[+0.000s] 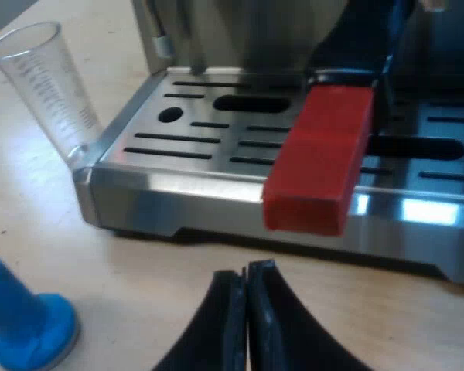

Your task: Grind coffee beans and then tamp

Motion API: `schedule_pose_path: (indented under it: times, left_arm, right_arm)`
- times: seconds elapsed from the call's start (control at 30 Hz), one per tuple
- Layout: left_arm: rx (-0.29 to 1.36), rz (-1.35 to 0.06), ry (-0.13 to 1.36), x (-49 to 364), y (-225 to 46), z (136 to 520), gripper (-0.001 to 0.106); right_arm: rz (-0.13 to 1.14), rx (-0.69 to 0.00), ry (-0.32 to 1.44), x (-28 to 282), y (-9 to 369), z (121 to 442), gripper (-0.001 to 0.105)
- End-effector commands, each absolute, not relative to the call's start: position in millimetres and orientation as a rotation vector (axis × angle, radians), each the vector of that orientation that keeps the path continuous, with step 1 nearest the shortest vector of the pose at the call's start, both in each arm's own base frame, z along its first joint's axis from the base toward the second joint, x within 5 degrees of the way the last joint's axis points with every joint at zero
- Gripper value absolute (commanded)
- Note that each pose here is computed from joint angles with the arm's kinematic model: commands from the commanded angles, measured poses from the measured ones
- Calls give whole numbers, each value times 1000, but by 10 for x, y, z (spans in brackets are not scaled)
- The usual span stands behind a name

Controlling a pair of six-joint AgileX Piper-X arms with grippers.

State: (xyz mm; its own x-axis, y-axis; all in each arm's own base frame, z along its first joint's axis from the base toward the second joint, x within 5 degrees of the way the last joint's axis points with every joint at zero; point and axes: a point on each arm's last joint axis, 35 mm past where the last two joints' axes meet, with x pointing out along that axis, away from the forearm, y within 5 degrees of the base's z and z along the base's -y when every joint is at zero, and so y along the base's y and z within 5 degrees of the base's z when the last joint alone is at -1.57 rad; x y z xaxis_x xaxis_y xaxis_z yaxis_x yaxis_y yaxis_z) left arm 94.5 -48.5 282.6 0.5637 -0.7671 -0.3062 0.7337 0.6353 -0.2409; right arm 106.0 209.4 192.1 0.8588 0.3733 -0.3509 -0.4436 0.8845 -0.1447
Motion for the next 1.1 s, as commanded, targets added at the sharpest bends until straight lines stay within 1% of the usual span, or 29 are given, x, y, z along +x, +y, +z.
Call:
schedule_pose_path:
  times: [0.03,0.23,0.57,0.7,1.1]
  left_arm:
    - [-88,-883,393,946,-488,2842,57]
    - [-88,-886,393,946,-489,2842,57]
    - [-92,-885,403,943,-488,2834,57]
    - [-92,-885,403,943,-488,2834,57]
    - [-109,-882,411,943,-488,2834,57]
  right_arm:
    - [422,-238,313,1062,2102,1914,0]
    - [420,-231,308,1073,2127,1892,0]
    - [390,-179,261,1093,2153,1941,0]
    - [335,-184,246,1101,2136,1947,0]
    - [296,-220,256,1126,2158,1838,0]
